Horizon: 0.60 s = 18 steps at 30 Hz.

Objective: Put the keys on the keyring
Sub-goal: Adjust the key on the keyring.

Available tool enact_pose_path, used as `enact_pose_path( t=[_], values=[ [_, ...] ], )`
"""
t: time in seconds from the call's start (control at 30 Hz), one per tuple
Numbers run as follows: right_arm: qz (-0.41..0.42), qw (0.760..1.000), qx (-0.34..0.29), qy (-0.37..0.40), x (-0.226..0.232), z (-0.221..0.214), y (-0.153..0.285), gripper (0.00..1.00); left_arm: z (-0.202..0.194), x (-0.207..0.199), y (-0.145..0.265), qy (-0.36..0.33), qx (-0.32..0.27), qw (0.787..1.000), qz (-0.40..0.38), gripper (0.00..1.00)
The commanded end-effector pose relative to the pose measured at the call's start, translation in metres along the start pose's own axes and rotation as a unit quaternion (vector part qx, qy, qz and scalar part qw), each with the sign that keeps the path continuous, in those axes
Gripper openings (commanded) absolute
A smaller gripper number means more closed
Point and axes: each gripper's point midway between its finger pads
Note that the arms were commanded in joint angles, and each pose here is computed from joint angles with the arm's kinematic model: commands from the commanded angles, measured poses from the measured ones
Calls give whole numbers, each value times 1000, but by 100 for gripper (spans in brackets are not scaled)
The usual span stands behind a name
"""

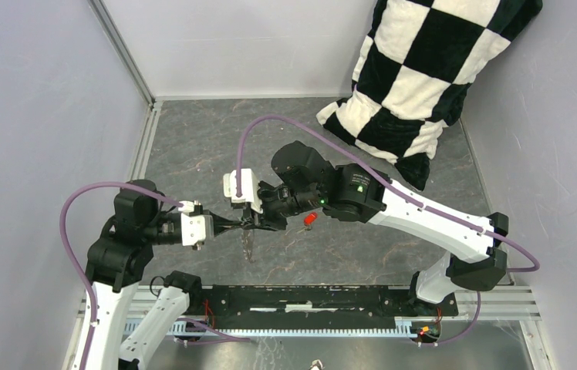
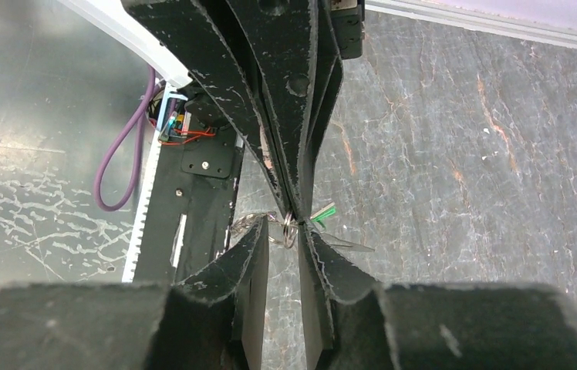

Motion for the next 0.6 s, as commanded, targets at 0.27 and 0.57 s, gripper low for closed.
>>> enact_pose_path(
  t=[0.27,0.57],
  values=[
    [-8,1000,-29,2,-4,17,-6,26,9,4,2,-37,-9,999,7,2],
    [-14,1000,-22,2,-8,13,-9,17,11,3,3,-41,-12,999,6,2]
  ],
)
Point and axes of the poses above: each gripper's point midway between its finger pads, its own y axis back along the fingers, its own x axis along the line the jaws close on, z = x × y, and after that the axes turned 11 degrees about -y, right-handed
